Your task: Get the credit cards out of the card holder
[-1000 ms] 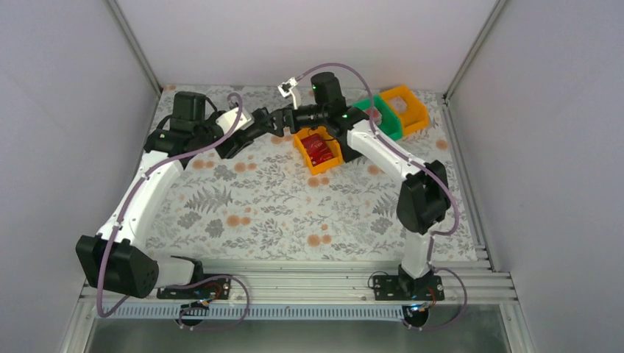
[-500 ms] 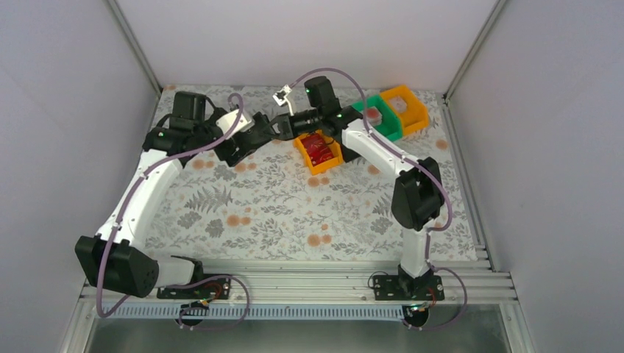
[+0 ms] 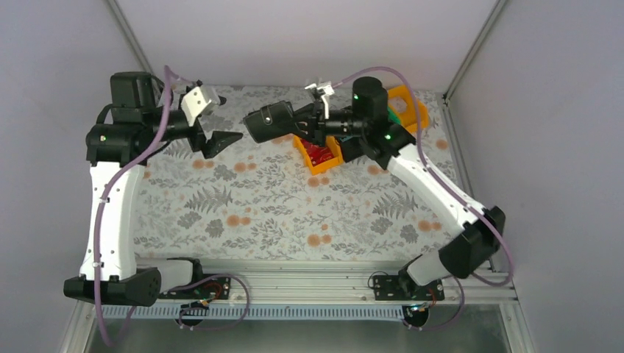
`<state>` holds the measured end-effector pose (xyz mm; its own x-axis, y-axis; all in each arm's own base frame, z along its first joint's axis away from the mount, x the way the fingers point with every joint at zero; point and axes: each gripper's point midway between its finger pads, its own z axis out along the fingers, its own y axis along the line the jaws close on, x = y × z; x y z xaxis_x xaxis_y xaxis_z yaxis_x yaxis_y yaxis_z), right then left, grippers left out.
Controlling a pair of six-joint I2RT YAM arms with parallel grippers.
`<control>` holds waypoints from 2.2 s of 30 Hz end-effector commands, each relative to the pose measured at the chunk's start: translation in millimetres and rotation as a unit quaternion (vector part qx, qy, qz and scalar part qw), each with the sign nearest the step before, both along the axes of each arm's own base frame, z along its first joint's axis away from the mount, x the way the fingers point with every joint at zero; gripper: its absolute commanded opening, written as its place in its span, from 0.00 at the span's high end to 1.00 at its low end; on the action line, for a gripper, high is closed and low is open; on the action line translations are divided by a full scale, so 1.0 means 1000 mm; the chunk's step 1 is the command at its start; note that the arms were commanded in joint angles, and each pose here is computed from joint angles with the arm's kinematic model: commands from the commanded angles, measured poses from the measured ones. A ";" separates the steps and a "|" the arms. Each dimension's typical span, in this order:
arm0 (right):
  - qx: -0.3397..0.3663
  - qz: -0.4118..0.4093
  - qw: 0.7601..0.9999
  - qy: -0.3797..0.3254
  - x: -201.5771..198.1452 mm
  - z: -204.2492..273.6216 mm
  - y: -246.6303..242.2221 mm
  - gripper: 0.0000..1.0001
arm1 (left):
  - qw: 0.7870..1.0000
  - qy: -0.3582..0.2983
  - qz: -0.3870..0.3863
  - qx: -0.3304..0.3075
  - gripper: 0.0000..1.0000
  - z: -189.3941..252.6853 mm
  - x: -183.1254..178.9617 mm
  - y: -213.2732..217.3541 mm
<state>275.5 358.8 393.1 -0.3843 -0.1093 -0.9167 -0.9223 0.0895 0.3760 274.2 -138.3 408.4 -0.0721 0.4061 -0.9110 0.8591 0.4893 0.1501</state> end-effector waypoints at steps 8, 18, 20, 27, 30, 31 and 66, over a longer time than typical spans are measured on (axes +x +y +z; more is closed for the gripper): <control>0.128 -0.026 0.984 -0.121 -0.033 0.078 -0.003 0.96 | 0.970 0.066 -0.159 -0.170 0.01 0.044 -0.048 -0.038; 0.144 -0.009 0.980 -0.136 -0.048 0.087 -0.003 0.96 | 0.967 0.072 -0.172 -0.175 0.44 0.042 -0.048 -0.050; 0.142 -0.002 0.981 -0.133 -0.049 0.085 0.000 0.96 | 0.963 0.074 -0.189 -0.176 0.52 0.044 -0.054 -0.058; 0.120 0.010 0.982 -0.142 -0.055 0.075 0.002 0.96 | 0.965 0.066 -0.192 -0.167 0.98 0.050 -0.058 -0.060; 0.085 0.014 0.986 -0.145 -0.056 0.065 0.001 0.90 | 0.975 0.058 -0.159 -0.145 0.98 0.044 -0.051 -0.057; 0.072 0.017 0.987 -0.146 -0.056 0.061 0.002 0.78 | 0.980 0.054 -0.137 -0.131 0.98 0.039 -0.044 -0.054; -0.149 0.075 0.974 -0.151 -0.046 -0.015 0.047 0.96 | 0.989 0.009 -0.110 0.096 0.98 -0.043 -0.050 -0.034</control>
